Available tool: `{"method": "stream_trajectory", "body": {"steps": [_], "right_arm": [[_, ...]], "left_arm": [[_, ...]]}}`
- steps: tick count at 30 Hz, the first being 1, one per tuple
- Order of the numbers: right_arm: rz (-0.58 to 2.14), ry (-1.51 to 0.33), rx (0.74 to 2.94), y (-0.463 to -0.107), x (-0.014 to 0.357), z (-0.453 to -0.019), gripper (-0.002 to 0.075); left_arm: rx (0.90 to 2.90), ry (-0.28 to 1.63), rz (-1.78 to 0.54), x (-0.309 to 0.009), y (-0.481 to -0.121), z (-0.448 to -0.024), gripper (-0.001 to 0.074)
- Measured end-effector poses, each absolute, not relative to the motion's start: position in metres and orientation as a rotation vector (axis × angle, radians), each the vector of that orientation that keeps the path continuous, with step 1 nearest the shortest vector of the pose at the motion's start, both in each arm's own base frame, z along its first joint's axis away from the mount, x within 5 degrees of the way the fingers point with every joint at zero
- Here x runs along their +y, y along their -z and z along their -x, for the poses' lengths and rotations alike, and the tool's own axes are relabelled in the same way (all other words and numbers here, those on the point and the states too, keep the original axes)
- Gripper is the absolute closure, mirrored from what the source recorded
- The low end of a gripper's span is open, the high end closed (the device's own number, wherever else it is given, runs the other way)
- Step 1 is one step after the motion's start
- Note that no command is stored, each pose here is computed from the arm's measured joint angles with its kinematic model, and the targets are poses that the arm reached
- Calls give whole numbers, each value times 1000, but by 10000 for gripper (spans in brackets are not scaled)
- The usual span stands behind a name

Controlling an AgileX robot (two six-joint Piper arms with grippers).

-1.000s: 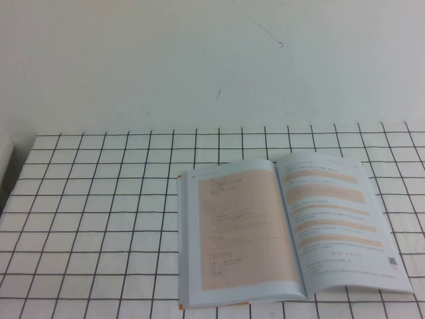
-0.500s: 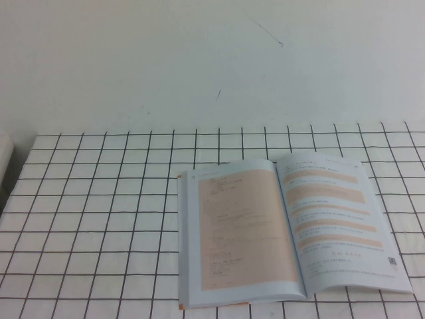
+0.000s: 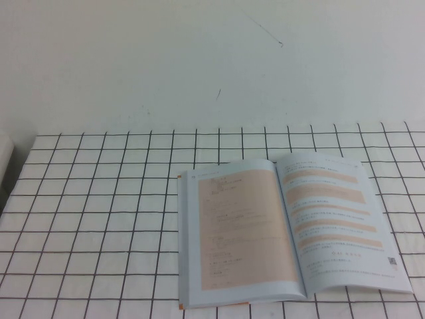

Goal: Close book
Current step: 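Close the open booklet and leave it lying on the table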

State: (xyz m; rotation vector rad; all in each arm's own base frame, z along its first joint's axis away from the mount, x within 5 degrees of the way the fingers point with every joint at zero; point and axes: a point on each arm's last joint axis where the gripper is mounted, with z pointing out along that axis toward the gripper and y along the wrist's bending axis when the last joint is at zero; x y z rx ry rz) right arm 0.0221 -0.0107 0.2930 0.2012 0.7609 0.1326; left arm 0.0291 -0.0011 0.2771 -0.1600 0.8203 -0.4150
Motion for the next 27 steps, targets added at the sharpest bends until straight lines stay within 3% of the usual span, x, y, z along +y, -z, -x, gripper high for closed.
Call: {"method": "stream_trajectory", "body": {"steps": [7, 11, 14, 18, 22, 27], "right_arm": [[-178, -196, 695, -377, -7, 1, 729], [-141, -175, 864, -410, -3, -18, 729], [-128, -147, 1065, -423, -2, -46, 729], [-149, -135, 1463, -412, -2, -93, 729], [-185, -139, 1899, -371, -1, -136, 729], [-130, -125, 2279, -327, 1, -170, 729]], "left_arm": [[808, 266, 63, -3, -338, -11, 738], [888, 203, 47, -3, -362, -18, 738], [1114, 165, 70, -2, -369, -37, 738], [1531, 133, 139, 1, -357, -75, 738], [1907, 197, 267, -1, -324, -108, 738], [2155, 259, 376, -5, -296, -136, 738]]}}
